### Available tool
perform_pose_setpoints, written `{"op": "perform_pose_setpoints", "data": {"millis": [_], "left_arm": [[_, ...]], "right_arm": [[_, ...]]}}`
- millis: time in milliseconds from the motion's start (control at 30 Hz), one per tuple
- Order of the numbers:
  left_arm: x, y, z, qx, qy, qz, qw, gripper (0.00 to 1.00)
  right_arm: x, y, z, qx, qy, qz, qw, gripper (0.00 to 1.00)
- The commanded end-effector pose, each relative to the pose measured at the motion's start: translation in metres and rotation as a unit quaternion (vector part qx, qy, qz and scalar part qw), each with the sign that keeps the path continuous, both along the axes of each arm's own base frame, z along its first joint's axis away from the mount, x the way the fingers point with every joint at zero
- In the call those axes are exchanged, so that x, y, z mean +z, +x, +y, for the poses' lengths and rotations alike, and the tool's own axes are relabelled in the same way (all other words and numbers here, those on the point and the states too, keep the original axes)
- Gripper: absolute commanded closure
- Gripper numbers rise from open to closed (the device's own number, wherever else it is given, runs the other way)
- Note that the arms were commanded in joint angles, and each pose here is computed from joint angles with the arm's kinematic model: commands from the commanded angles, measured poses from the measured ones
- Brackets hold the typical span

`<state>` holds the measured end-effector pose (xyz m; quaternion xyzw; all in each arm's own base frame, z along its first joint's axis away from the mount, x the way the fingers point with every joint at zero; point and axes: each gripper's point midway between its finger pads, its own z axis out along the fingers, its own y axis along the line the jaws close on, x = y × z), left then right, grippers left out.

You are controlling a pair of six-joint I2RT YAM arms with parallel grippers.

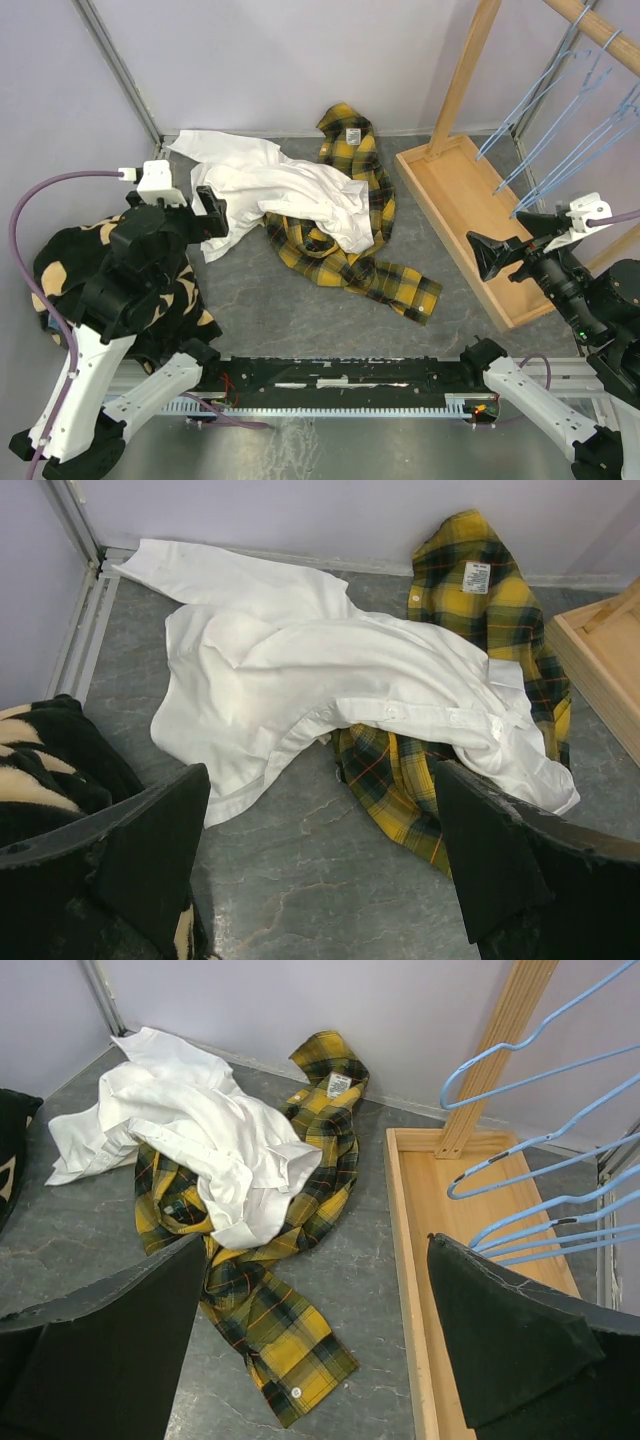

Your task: Place the shirt on the hanger

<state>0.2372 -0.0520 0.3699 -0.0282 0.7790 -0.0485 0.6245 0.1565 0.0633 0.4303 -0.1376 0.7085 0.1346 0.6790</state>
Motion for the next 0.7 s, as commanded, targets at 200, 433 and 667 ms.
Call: {"op": "perform_pose_setpoints", "data": {"millis": [200, 433, 667], "left_arm": [[0.003, 0.011, -0.014, -0.014, -0.027, -0.011, 0.999, 0.01], [-0.014, 0.016, -0.026, -0.025, -0.044, 0.015, 0.999, 0.01], [-0.049, 0.022, -0.029, -0.015, -0.028, 0.07, 0.997, 0.01]], "right_arm": [[0.006, -0.008, -0.028, -0.061, 0.023, -0.017, 0.998, 0.01], [-0.005, -0.009, -0.02, -0.037, -0.015, 0.017, 0.999, 0.01], [-0.017, 0.016, -0.004, -0.025, -0.073, 0.073, 0.994, 0.01]]}}
